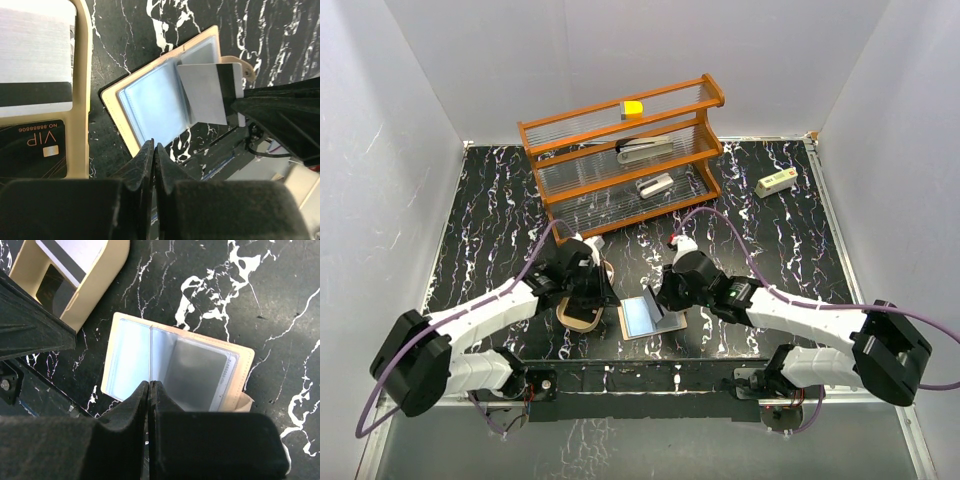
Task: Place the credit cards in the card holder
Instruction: Insert the credit card into the card holder.
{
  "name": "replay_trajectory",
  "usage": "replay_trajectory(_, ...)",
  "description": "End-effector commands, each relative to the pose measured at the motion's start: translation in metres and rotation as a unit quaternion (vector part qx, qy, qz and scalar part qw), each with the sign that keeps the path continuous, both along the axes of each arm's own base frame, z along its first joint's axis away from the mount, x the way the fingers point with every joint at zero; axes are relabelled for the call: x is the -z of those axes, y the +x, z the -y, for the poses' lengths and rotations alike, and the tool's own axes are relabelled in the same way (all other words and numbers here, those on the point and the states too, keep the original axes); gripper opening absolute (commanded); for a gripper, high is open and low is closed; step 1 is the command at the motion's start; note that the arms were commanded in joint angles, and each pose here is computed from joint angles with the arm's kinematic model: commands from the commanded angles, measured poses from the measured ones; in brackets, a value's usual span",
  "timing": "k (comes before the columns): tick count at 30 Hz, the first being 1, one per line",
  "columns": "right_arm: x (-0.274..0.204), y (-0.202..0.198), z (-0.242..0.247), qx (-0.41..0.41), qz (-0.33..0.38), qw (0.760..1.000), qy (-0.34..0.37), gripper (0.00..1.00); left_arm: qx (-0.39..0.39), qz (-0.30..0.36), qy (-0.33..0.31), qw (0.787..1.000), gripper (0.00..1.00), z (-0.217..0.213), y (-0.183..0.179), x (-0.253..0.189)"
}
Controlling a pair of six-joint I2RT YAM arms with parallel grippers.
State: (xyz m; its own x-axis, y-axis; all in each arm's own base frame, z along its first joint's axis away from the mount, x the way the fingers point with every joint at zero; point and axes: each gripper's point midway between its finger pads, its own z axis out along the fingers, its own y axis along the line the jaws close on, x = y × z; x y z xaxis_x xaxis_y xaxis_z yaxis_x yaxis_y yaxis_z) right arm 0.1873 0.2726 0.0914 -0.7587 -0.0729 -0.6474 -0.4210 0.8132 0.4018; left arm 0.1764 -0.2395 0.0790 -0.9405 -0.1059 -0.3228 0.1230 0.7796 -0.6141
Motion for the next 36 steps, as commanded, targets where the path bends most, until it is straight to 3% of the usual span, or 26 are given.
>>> replay_trajectory(1, -0.017, 0.005, -0.008, -0.001, 0.002, 0.998, 0.069, 0.0, 0.0, 0.021, 0.027, 0.999, 0.0, 0.009, 0.008, 0.0)
replay_trajectory(36, 0.046, 0.004, 0.025, 0.041, -0.073, 0.994, 0.07, 0.0, 0.029, -0.021, 0.13, 0.991, 0.0, 0.01, -0.004, 0.065)
